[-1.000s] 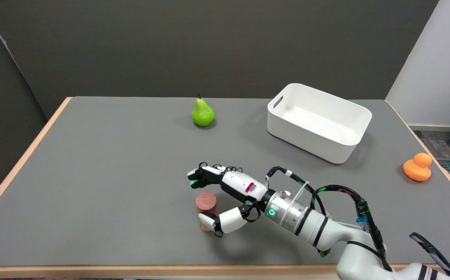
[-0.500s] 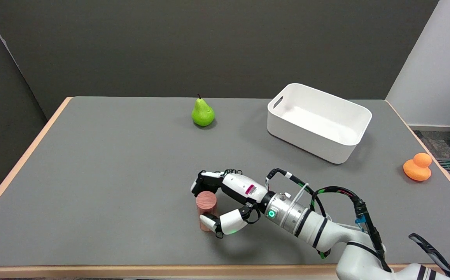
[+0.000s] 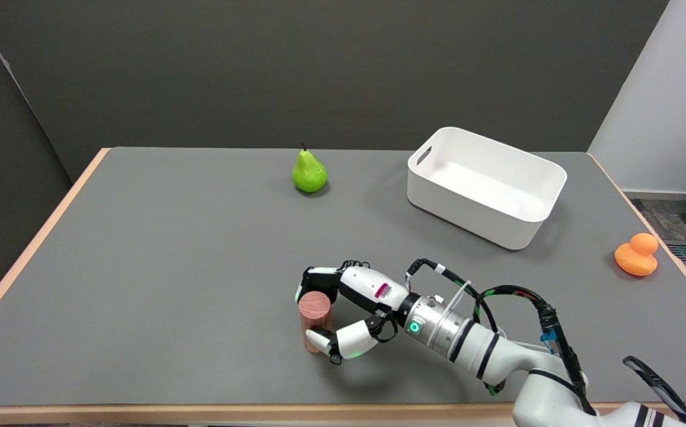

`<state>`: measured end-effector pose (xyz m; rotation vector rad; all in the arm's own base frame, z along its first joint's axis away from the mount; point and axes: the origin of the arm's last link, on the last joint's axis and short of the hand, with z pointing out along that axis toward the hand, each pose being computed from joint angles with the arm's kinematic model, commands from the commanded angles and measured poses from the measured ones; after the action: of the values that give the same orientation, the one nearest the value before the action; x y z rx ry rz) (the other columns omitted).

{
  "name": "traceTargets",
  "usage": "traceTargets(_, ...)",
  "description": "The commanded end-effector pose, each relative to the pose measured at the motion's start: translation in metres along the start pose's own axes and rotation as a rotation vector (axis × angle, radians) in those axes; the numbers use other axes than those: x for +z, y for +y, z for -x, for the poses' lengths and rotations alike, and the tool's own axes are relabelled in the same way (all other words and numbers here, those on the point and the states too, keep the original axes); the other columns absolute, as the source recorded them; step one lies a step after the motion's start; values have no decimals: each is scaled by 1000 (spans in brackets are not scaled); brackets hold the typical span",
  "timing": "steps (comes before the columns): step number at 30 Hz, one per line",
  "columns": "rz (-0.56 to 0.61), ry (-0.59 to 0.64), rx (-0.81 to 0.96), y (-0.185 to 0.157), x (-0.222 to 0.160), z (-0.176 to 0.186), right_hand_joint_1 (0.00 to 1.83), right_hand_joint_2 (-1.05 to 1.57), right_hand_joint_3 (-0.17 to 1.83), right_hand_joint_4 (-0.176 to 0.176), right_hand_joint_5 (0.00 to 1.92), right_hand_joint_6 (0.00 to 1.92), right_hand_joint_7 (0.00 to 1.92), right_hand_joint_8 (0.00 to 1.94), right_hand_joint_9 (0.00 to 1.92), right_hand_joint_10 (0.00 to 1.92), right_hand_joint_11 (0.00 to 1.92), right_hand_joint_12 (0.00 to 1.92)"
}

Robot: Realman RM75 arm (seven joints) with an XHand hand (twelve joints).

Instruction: Pick up the wooden cylinder.

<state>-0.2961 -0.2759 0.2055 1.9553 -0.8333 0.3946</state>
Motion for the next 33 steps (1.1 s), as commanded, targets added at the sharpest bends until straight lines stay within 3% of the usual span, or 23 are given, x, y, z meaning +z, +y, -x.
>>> traceTargets(1, 6, -3, -2, 2, 0, 1, 979, 971, 565, -175, 592, 1401, 678, 927, 524, 1202, 416, 1624)
traceTargets(2, 6, -3, -2, 2, 0, 1, 1033, 1142, 351, -174, 639, 1543, 690, 939, 531, 1210, 417, 1639)
traceTargets(15, 4, -3, 0, 2, 0, 1, 1017, 1073, 455, -121, 685, 1524, 752, 1010, 614, 1277, 498, 1685)
traceTargets(23, -20, 25, -18, -5, 2, -8, 1011, 1059, 477, -106, 693, 1524, 757, 1015, 628, 1286, 510, 1689)
traceTargets(29, -56, 99, -147, -20, 4, -36, 1015, 1051, 493, -111, 694, 1525, 755, 1058, 638, 1324, 527, 1692)
traceTargets(32, -63, 146, -199, -24, 5, -52, 1164, 1126, 256, -57, 667, 1601, 826, 1220, 691, 1320, 582, 1726)
traceTargets(33, -63, 158, -211, -24, 5, -57, 1165, 1116, 278, -57, 665, 1602, 829, 1220, 695, 1328, 587, 1732)
